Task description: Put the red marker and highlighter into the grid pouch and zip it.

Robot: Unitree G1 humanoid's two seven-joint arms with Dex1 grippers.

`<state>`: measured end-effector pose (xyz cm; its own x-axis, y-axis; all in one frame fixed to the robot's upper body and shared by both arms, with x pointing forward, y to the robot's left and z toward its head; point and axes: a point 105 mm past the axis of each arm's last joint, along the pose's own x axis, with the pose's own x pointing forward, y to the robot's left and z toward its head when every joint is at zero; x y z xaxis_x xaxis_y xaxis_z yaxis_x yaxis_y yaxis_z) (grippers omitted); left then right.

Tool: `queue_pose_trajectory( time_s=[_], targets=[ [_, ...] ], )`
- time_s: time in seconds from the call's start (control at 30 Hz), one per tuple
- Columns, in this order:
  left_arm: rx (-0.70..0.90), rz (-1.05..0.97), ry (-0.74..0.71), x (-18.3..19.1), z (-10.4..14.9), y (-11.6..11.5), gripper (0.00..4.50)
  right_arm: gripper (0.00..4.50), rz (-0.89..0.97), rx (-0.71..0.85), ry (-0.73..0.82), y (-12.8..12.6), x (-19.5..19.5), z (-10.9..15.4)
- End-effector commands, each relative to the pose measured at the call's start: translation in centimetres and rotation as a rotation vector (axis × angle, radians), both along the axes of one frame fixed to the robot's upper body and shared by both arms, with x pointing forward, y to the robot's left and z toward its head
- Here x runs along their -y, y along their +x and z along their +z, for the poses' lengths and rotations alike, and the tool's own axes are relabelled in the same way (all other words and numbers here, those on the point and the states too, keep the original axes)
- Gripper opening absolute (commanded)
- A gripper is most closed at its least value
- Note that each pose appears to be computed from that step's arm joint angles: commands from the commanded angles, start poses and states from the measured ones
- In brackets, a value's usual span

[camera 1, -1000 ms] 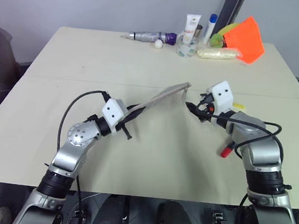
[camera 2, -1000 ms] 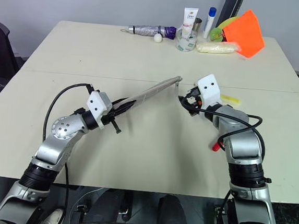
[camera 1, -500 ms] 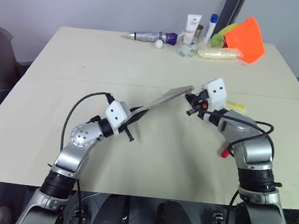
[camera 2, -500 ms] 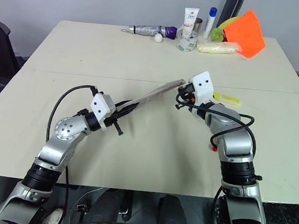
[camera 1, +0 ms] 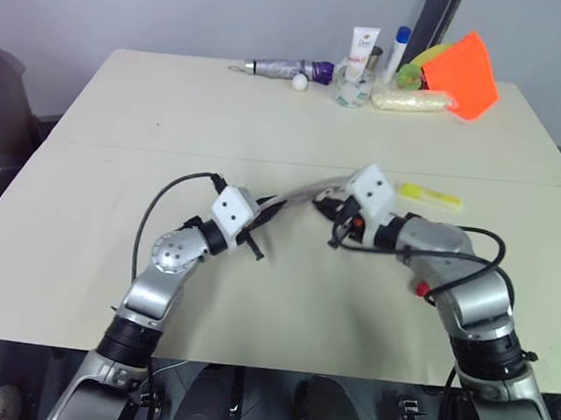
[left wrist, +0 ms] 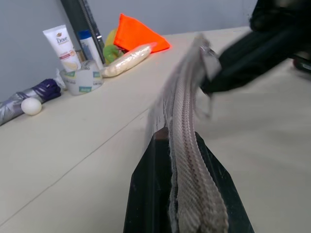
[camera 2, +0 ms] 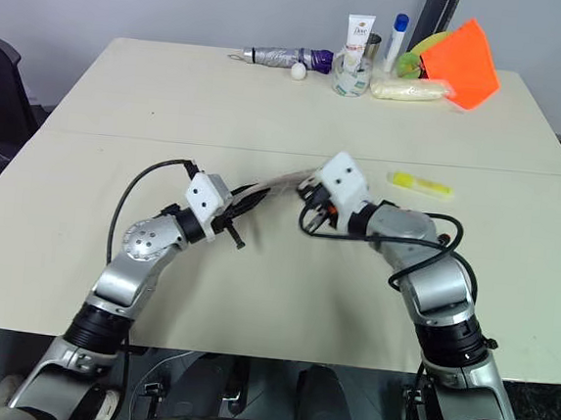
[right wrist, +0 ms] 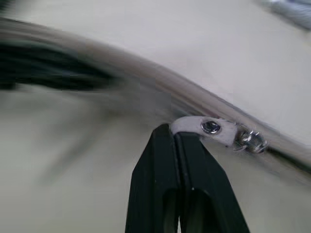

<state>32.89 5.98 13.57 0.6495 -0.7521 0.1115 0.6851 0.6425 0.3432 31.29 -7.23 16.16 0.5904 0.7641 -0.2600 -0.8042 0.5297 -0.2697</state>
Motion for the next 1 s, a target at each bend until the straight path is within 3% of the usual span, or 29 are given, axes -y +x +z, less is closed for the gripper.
queue_pose_trajectory(
  time_s=[0.03, 0.43, 0.7, 0.77, 0.9, 1.0],
  targets=[
    [0.018, 0.008, -0.011, 1.0, 0.4, 0.4, 0.0, 0.02, 0.151, 0.038, -0.005, -2.3, -2.6, 1.1],
    [0.021, -0.03, -0.048, 4.7, 0.2, 1.5, 0.0, 0.02, 0.255, 0.024, -0.011, -3.2, -5.7, 1.8],
    [0.051, 0.005, -0.067, 5.0, 0.8, 2.5, 0.0, 0.02, 0.214, 0.019, -0.02, -2.7, -4.2, 2.2],
    [0.057, 0.01, -0.072, 4.9, 0.9, 2.5, 0.0, 0.83, 0.183, 0.012, -0.017, -2.4, -3.3, 2.3],
    [0.081, 0.022, -0.056, 3.5, 1.2, 2.3, 0.0, 2.73, -0.078, 0.01, -0.033, -0.7, 3.6, 2.7],
    [0.105, 0.019, -0.014, 2.9, 1.1, 2.0, 0.0, 2.73, -0.25, -0.034, -0.01, -0.7, 7.9, 2.4]
  ],
)
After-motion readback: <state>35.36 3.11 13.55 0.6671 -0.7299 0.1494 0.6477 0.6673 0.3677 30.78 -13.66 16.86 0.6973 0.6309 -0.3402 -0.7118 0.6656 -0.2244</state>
